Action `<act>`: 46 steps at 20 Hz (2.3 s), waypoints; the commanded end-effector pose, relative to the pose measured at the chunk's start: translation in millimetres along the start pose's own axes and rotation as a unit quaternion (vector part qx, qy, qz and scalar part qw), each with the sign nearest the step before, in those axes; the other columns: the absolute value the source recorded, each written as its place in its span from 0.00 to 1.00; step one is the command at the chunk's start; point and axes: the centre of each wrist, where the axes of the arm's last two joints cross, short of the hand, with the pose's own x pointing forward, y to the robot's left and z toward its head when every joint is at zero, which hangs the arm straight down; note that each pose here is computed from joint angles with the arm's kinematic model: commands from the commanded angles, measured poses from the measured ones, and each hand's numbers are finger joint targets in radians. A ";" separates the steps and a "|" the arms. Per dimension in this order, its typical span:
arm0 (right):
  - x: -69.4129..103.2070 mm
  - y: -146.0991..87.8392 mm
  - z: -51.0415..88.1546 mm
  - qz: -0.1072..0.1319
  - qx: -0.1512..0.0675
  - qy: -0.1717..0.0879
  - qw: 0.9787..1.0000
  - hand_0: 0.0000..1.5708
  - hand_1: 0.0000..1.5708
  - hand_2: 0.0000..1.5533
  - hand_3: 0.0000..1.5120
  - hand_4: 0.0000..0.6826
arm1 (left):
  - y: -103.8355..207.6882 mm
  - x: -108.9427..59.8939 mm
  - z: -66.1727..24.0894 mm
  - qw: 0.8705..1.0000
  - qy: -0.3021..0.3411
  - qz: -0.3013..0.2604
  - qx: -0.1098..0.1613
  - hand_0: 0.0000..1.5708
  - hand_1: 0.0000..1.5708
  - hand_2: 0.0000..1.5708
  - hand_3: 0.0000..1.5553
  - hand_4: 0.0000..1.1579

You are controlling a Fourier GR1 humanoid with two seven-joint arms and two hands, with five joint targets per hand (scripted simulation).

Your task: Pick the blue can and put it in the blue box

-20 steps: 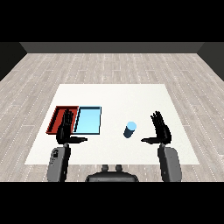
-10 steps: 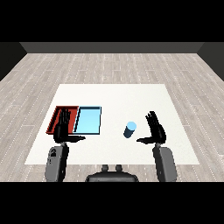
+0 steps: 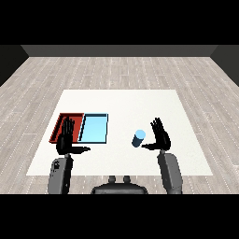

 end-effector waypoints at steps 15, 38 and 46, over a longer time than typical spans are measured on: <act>-58.3 38.1 9.7 -0.037 -0.012 0.039 0.998 0.00 0.00 0.00 0.00 0.00 | -25.5 -11.3 -14.2 1.000 -0.005 -0.001 0.005 0.00 0.00 0.00 0.00 0.00; -78.3 31.0 -26.4 -0.054 0.001 0.073 0.996 0.00 0.00 0.00 0.00 0.00 | 0.3 -19.3 -5.1 1.000 0.003 0.002 0.005 0.00 0.00 0.00 0.00 0.00; -86.1 36.3 -33.9 0.065 -0.116 0.067 0.989 0.98 0.98 0.96 0.96 0.96 | 6.9 -0.5 -14.0 1.000 0.001 0.007 0.005 0.00 0.00 0.00 0.00 0.00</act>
